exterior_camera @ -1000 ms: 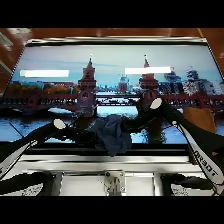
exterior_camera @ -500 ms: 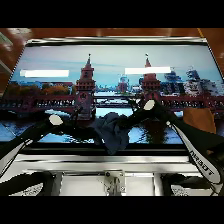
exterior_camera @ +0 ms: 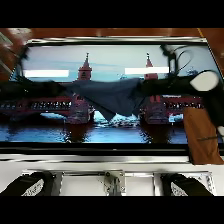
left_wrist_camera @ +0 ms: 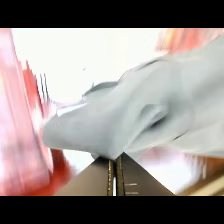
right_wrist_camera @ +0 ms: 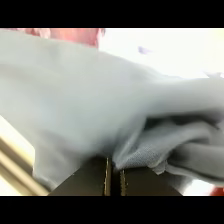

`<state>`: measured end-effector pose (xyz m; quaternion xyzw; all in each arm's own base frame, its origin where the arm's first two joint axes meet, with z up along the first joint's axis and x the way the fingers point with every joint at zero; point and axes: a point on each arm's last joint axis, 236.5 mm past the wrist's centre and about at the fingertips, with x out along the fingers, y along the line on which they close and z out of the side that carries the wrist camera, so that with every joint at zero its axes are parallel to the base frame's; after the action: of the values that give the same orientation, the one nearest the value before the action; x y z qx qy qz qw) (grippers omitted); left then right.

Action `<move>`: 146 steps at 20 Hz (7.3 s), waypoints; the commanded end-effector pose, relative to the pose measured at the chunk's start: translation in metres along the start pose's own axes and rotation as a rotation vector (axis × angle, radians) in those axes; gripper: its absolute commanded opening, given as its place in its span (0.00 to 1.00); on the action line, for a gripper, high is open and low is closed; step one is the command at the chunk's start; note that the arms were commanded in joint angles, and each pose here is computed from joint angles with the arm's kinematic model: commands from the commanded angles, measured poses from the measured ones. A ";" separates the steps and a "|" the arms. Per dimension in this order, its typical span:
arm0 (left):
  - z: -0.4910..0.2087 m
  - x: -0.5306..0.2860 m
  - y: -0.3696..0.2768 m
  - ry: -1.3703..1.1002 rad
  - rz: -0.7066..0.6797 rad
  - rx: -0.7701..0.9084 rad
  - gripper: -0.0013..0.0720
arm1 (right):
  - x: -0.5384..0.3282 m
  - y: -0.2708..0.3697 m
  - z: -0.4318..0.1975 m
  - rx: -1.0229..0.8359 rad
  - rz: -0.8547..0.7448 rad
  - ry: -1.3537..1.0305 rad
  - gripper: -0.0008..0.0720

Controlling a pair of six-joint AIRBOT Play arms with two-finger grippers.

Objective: Fold the shirts.

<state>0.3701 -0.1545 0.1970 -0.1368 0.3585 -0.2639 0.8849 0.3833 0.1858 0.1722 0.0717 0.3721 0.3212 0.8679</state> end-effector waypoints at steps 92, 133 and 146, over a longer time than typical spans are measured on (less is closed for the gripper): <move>0.071 -0.201 0.050 -0.395 0.441 0.152 0.07 | -0.143 -0.080 0.022 0.267 -0.445 0.086 0.10; -0.300 0.105 0.082 0.531 -0.026 -0.868 0.92 | 0.030 -0.215 -0.156 0.768 -0.167 0.465 0.87; -0.270 0.115 0.064 0.460 -0.119 -0.712 0.07 | 0.055 -0.211 -0.206 0.822 -0.218 0.548 0.87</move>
<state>0.2608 -0.1830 -0.1001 -0.4036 0.6296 -0.1776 0.6397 0.3805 0.0184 -0.0671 0.2689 0.6823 0.0647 0.6768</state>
